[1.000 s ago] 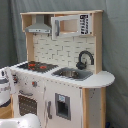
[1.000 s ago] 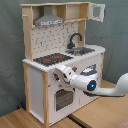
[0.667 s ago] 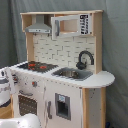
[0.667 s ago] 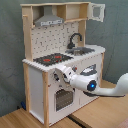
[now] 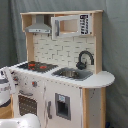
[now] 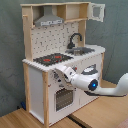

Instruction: Play with the kitchen

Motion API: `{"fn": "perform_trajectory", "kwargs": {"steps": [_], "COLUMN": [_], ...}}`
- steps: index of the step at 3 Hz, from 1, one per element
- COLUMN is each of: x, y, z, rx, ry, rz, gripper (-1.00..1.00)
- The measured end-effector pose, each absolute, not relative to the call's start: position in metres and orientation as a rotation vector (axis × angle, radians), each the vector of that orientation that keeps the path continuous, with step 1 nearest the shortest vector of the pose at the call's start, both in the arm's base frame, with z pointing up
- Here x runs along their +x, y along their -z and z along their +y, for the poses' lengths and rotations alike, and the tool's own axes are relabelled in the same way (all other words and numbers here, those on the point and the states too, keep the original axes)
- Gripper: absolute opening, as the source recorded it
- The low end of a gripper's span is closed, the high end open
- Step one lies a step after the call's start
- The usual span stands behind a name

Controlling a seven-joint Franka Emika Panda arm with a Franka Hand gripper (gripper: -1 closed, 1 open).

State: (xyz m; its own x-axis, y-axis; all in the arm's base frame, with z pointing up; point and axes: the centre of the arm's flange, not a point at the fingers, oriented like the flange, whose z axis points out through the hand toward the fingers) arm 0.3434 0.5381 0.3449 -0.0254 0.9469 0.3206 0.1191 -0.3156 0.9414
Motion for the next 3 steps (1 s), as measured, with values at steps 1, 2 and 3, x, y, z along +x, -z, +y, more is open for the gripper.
{"fn": "perform_trajectory", "kwargs": {"steps": [1,2,3], "x": [0.314,0.287,0.273], "y": [-0.345,-0.350,-0.352], "z": [0.538,0.539,0.535], "rx": [1.479,1.423,1.352], "ry": [-1.417,-1.406,-1.356], "rz": [1.198,1.245,1.294], "gripper": [1.00,1.00,1.00]}}
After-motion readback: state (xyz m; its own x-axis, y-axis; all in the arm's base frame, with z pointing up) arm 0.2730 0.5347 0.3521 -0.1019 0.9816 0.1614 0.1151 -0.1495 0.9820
